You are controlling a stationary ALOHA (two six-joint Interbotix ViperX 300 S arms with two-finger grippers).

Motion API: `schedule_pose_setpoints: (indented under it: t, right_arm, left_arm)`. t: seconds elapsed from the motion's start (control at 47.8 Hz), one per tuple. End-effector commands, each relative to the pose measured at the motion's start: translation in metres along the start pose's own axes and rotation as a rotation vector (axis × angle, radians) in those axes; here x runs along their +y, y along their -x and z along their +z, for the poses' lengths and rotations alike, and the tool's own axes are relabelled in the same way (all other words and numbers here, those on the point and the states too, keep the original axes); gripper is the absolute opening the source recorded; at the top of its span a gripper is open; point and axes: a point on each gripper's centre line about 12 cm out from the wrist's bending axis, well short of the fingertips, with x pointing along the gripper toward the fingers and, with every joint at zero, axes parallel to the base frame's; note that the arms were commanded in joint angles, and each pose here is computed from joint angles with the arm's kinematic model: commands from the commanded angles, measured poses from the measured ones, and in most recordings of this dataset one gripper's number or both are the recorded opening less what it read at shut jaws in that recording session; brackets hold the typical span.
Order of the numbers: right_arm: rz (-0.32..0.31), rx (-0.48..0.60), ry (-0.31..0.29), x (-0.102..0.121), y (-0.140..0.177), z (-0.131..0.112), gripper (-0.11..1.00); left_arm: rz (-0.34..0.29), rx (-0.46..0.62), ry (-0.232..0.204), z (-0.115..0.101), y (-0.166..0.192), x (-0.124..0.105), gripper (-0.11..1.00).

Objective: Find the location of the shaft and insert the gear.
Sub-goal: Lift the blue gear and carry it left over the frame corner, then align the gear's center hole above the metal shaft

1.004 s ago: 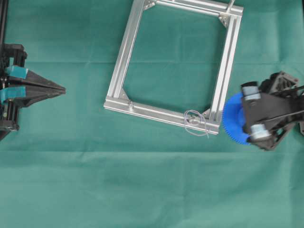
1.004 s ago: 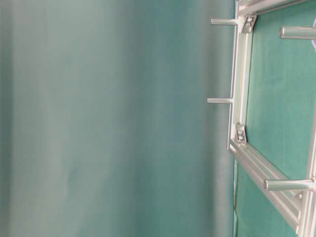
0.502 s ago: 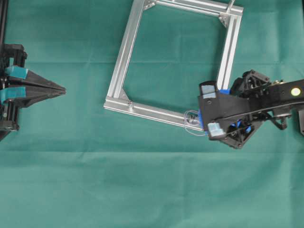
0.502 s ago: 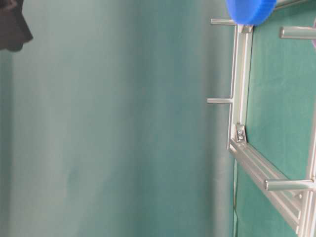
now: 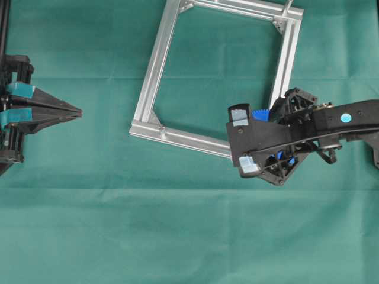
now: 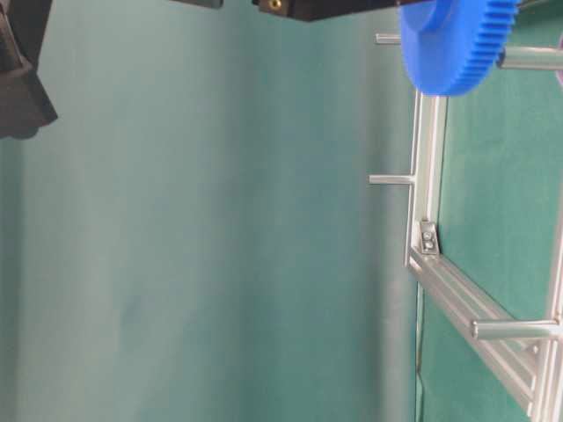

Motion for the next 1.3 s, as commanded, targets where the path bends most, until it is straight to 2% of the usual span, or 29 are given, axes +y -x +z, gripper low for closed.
schedule_pose_setpoints:
  t: [0.0, 0.564, 0.857, 1.275]
  right_arm:
    - [0.021, -0.045, 0.003, 0.003, 0.007, 0.009, 0.70]
    - [0.008, -0.050, 0.031, 0.003, -0.016, 0.019, 0.70]
    - [0.032, -0.074, 0.030, 0.006, -0.015, 0.023, 0.70]
    - [0.044, -0.087, 0.079, 0.015, -0.019, 0.033, 0.70]
  left_arm:
    - [0.000, -0.015, 0.003, 0.007, -0.002, 0.000, 0.01]
    - [0.000, -0.015, 0.003, 0.007, -0.002, 0.000, 0.01]
    - [0.000, -0.015, 0.003, 0.007, -0.002, 0.000, 0.01]
    - [0.000, -0.015, 0.005, 0.007, -0.002, 0.000, 0.01]
